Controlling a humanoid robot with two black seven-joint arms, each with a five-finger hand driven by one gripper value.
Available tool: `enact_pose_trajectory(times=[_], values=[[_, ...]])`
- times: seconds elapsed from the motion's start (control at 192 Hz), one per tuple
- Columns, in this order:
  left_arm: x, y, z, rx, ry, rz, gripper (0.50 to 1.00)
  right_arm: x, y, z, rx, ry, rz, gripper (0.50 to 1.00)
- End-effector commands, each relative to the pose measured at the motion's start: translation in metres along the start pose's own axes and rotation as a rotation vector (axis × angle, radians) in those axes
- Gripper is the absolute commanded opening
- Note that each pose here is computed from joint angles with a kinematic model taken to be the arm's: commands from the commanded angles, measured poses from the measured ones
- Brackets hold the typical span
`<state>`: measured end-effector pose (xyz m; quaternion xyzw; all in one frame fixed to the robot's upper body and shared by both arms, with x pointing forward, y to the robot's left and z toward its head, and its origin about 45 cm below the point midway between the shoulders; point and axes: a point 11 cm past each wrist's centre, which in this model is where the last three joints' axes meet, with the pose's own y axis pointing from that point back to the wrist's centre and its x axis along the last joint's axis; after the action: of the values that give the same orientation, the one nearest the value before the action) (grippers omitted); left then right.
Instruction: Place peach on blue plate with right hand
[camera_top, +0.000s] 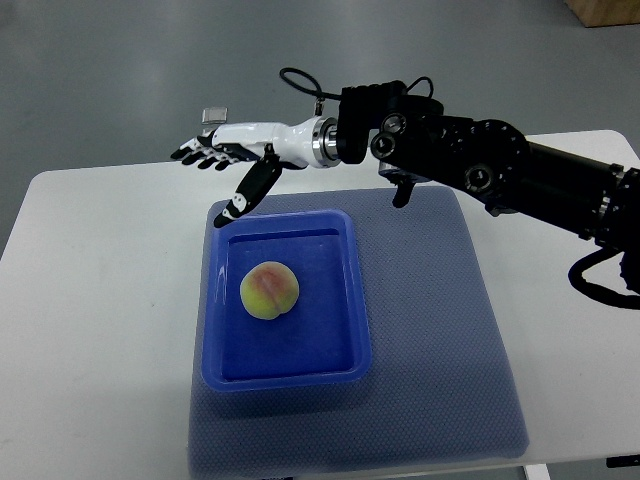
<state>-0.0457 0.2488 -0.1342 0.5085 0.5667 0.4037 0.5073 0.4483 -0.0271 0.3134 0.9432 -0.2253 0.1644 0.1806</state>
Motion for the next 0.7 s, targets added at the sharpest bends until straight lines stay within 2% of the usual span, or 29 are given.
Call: enact_pose_trajectory(times=[0.0, 0.026, 0.031, 0.052, 0.203, 0.27, 0.276, 0.286, 0.38, 0.51, 0.697], values=[[0.0, 0.0, 0.0, -0.001, 0.0, 0.0, 1.0, 0.043, 0.037, 0.017, 0.119, -0.26, 0.174, 0.932], [0.0, 0.0, 0.0, -0.001, 0.0, 0.0, 1.0, 0.043, 0.037, 0.017, 0.119, -0.26, 0.174, 0.932], [0.0, 0.0, 0.0, 0.0, 0.0, 0.0, 1.0, 0.061, 0.054, 0.024, 0.218, -0.424, 0.264, 0.932], [0.0, 0.0, 0.0, 0.0, 0.0, 0.0, 1.0, 0.067, 0.062, 0.031, 0.25, -0.492, 0.301, 0.932], [0.0, 0.0, 0.0, 0.0, 0.0, 0.0, 1.0, 0.085, 0.108, 0.096, 0.356, -0.815, 0.515, 0.932], [0.0, 0.0, 0.0, 0.0, 0.0, 0.0, 1.0, 0.086, 0.111, 0.101, 0.365, -0.837, 0.532, 0.932], [0.0, 0.0, 0.0, 0.0, 0.0, 0.0, 1.0, 0.092, 0.127, 0.12, 0.434, -0.956, 0.617, 0.932], [0.0, 0.0, 0.0, 0.0, 0.0, 0.0, 1.0, 0.093, 0.13, 0.125, 0.451, -0.986, 0.638, 0.932], [0.0, 0.0, 0.0, 0.0, 0.0, 0.0, 1.0, 0.085, 0.136, 0.155, 0.538, -1.183, 0.732, 0.932], [0.0, 0.0, 0.0, 0.0, 0.0, 0.001, 1.0, 0.073, 0.142, 0.177, 0.597, -1.296, 0.801, 0.932], [0.0, 0.0, 0.0, 0.0, 0.0, 0.0, 1.0, 0.06, 0.138, 0.186, 0.611, -1.332, 0.82, 0.932]])
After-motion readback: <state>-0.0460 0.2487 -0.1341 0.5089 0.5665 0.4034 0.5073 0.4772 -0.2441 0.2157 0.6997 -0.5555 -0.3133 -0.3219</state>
